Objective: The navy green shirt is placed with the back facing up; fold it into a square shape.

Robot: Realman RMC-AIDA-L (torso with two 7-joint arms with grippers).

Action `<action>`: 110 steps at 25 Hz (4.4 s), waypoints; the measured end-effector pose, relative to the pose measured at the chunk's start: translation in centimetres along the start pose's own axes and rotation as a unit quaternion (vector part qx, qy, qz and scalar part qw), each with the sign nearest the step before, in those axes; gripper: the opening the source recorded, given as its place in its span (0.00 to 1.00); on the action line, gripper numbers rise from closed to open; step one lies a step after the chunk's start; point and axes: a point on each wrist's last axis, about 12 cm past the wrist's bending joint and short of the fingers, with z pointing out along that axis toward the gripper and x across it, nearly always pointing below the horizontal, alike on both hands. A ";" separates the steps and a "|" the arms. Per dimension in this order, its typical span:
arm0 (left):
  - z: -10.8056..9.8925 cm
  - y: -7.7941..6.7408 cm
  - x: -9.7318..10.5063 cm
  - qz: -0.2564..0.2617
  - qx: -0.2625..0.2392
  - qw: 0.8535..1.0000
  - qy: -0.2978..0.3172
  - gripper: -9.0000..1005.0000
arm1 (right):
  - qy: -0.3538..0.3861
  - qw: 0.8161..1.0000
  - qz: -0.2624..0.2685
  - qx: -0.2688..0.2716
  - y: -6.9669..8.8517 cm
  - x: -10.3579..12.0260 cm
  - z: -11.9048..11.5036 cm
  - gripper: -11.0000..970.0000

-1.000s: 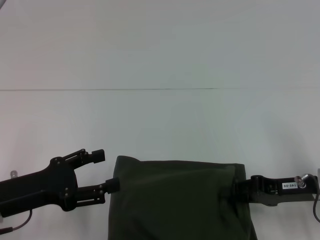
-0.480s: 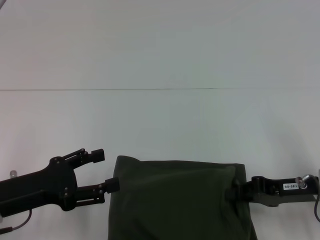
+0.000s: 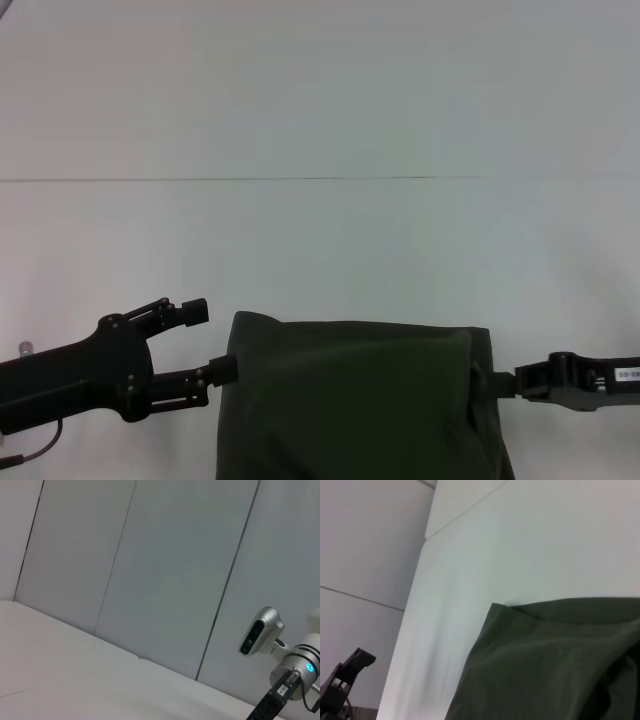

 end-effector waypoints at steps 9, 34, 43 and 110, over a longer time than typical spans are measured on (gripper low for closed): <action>0.0 0.0 -0.1 -0.005 0.000 1.000 -0.001 0.93 | -0.012 1.000 0.003 -0.007 -1.1 1.8 -1.8 0.02; -0.2 0.3 -0.3 -0.009 -0.011 1.000 -0.011 0.93 | 0.068 0.995 0.016 -0.075 -0.3 4.0 -1.1 0.69; -0.3 0.3 -0.3 -0.010 -0.012 1.000 -0.011 0.93 | 0.078 0.993 0.007 -0.088 0.3 3.8 0.0 0.73; -0.5 0.5 -0.6 -0.008 -0.019 1.000 -0.007 0.93 | 0.085 0.990 -0.062 -0.096 -0.5 5.5 -2.0 0.04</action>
